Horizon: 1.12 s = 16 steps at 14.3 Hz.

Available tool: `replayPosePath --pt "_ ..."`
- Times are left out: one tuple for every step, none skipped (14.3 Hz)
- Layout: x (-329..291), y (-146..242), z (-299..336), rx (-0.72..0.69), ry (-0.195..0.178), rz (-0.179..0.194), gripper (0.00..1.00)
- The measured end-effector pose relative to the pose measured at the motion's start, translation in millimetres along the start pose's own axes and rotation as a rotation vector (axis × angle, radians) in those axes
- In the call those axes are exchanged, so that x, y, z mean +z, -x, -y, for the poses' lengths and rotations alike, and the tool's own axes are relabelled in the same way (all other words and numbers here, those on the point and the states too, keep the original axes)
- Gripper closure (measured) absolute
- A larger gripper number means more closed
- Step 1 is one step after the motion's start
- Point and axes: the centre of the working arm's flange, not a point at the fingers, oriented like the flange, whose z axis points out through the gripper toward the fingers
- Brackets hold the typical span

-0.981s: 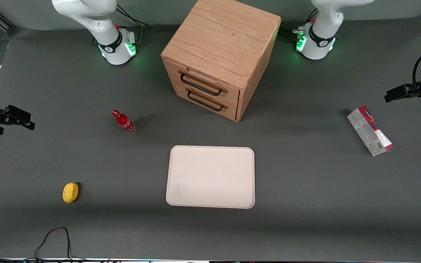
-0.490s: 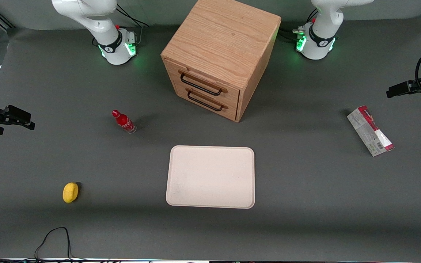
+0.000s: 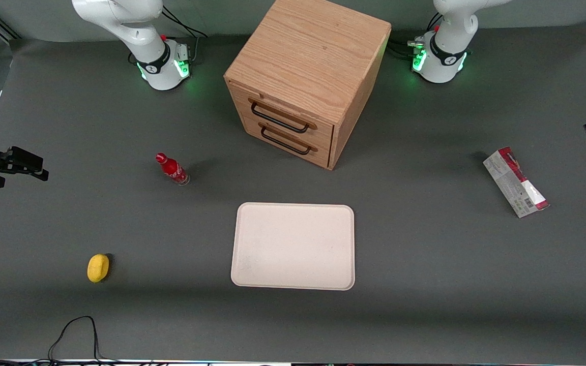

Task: Place red cookie box on tray
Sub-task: 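Move the left gripper over the red-and-white cookie box and align it, then lower the left gripper onto the cookie box and close on it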

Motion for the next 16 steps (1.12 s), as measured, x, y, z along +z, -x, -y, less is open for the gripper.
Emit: replayPosePath --pt "1.5 -1.2 25.5 -0.040 -0.002 0.003 0.00" --pt "2.7 -1.2 41.9 -0.063 -0.006 0.006 0.00" --pt "3.9 -0.1 49.0 -0.072 -0.007 0.015 0.00" --pt "5.1 1.2 48.6 -0.071 -0.007 0.028 0.00" --pt "5.7 1.7 44.4 -0.064 -0.009 0.035 0.00" --pt "6.6 1.4 39.1 -0.055 -0.011 0.038 0.00" --pt "9.1 0.5 33.5 -0.047 -0.014 0.042 0.00" --pt "14.9 -1.9 27.3 -0.041 -0.017 0.044 0.00" --pt "23.5 -6.1 21.0 -0.037 -0.020 0.040 0.00" --pt "35.4 -12.4 13.9 -0.033 -0.016 0.029 0.00" --pt "50.1 -19.8 5.8 -0.030 -0.007 0.019 0.00" --pt "66.2 -27.5 -2.0 -0.032 -0.001 0.008 0.00" --pt "82.9 -34.9 -9.4 -0.039 0.002 0.000 0.00" --pt "99.5 -42.0 -17.5 -0.044 0.003 -0.007 0.00" --pt "116.2 -49.8 -26.2 -0.045 0.003 -0.016 0.00" --pt "133.4 -58.1 -33.9 -0.044 0.002 -0.023 0.00"
